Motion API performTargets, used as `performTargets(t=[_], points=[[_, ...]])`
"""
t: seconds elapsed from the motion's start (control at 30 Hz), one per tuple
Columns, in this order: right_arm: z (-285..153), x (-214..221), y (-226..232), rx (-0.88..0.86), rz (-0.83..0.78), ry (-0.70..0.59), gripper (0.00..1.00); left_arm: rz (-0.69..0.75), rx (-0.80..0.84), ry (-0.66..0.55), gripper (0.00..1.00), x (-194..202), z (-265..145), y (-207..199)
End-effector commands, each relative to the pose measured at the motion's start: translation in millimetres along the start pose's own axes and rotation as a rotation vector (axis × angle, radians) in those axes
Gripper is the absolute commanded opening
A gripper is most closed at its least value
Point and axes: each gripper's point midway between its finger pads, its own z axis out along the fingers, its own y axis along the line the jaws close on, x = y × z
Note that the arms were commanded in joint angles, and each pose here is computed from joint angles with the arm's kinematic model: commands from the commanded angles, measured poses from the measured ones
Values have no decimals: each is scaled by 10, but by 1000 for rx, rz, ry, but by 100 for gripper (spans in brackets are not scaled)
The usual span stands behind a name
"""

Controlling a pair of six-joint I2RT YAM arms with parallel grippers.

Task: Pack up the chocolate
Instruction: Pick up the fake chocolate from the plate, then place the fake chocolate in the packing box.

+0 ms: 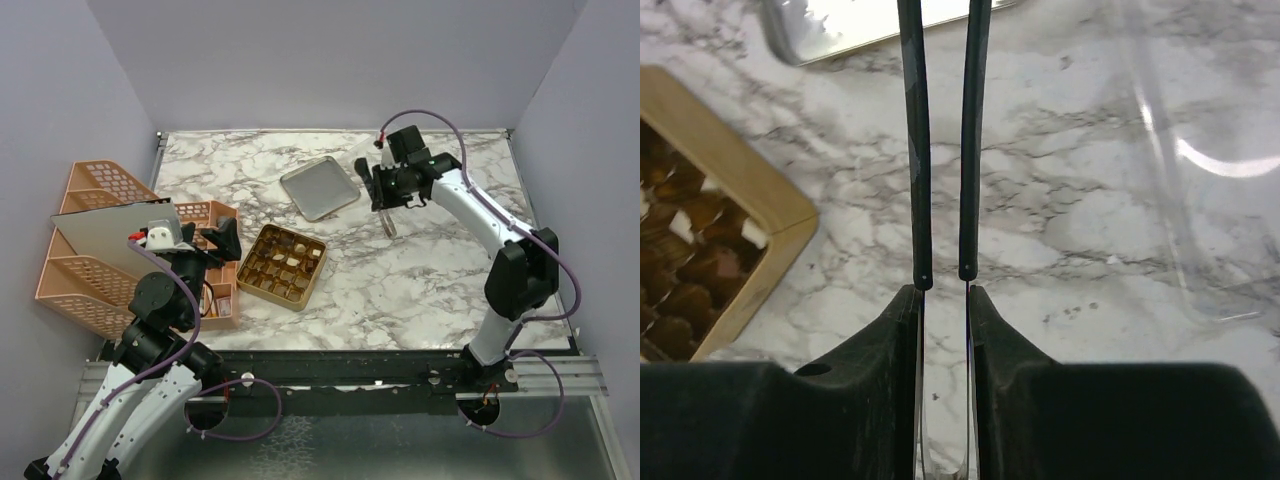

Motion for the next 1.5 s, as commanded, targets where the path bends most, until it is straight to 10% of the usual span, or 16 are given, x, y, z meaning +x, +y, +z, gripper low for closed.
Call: performTargets(t=[0.0, 0.57, 1.47], points=[[-174, 139, 549, -114, -57, -28, 21, 4, -31, -13, 99, -13, 0, 66], [-323, 1380, 1837, -256, -227, 145, 21, 4, -39, -16, 99, -21, -6, 86], [-396, 2108, 1764, -155, -290, 300, 27, 1, -39, -18, 99, -29, -7, 86]])
